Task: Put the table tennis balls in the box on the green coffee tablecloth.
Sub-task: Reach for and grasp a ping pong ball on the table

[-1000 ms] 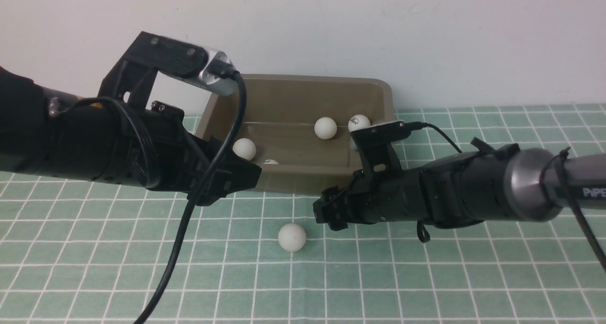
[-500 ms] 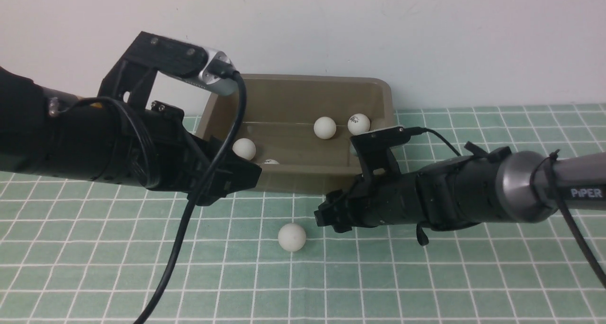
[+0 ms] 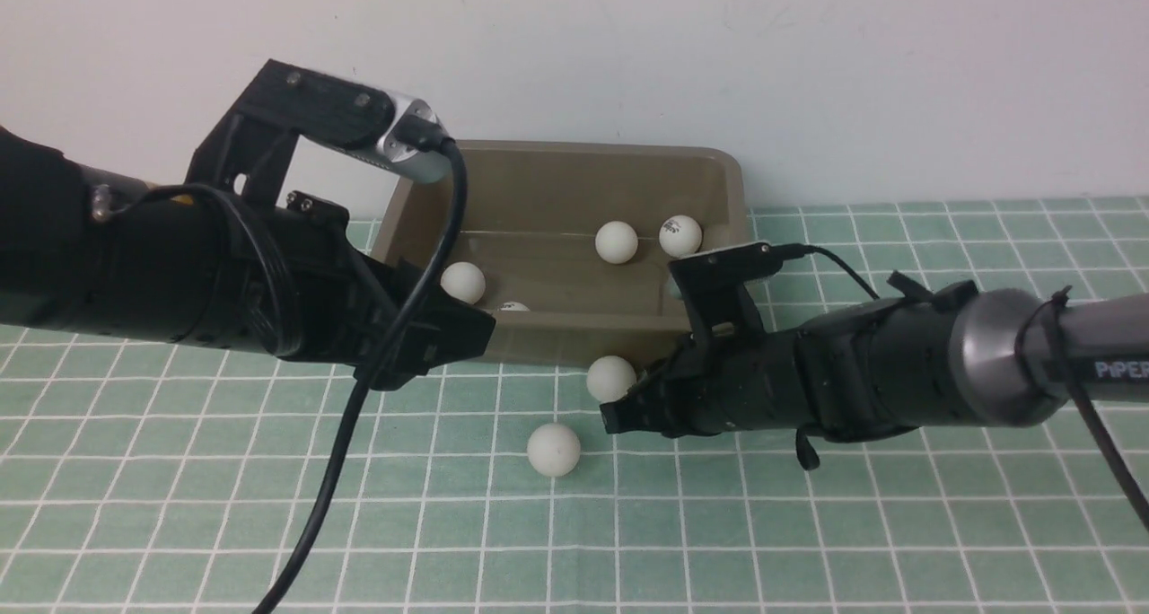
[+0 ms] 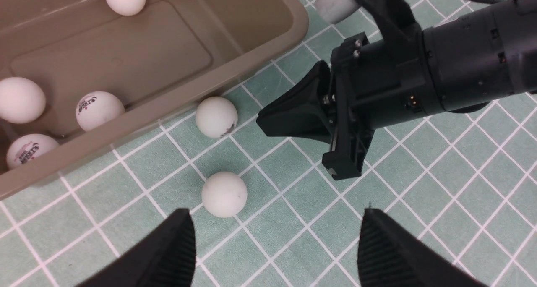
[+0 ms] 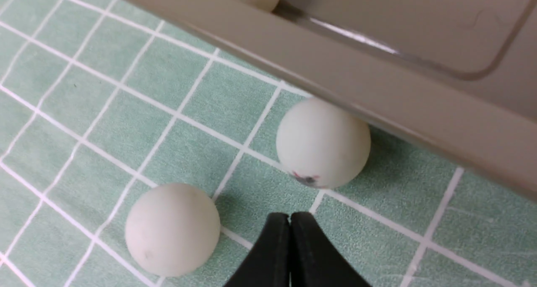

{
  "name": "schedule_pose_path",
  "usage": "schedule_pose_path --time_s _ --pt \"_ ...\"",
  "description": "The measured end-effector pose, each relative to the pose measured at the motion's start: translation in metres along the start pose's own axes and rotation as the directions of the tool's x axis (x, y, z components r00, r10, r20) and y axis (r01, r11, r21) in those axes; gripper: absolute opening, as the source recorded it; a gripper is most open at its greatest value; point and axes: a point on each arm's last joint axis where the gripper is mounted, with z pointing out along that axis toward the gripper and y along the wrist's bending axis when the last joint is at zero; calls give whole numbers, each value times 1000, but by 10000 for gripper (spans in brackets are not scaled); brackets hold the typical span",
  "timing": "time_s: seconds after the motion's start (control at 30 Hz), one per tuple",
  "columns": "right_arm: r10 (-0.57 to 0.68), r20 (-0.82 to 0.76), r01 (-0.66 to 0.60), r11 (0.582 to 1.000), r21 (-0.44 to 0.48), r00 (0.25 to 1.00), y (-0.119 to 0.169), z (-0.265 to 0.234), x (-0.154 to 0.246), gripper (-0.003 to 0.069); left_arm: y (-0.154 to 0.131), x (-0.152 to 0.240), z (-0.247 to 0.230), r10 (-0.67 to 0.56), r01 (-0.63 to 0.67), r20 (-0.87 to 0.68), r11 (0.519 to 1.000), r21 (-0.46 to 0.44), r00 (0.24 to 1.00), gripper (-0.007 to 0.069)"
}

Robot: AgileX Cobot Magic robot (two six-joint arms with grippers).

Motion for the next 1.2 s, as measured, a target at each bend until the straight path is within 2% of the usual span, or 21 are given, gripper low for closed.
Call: schedule_pose_path --time_s 0.13,0.27,0.4,0.53,0.77,1.2 --pt "-1 5 1 1000 10 1000 0 -3 -1 11 0 0 0 0 0 0 1000 0 1000 468" --pt "-5 4 5 1000 8 1000 0 -2 0 174 0 0 0 0 0 0 1000 0 1000 468" --pt "-5 3 5 1000 -3 1000 1 -2 0 400 0 0 0 0 0 -1 1000 1 1000 468" --pt "-6 11 6 1000 -11 1000 2 -2 -3 524 0 0 0 0 0 -2 1000 2 1000 468" --pt "-14 60 16 999 -29 998 6 -4 -20 514 -1 1 0 0 0 -8 1000 7 1000 468" --pt "-1 -31 0 999 -37 1000 1 25 3 505 -1 1 0 -1 1 -8 1000 7 1000 468"
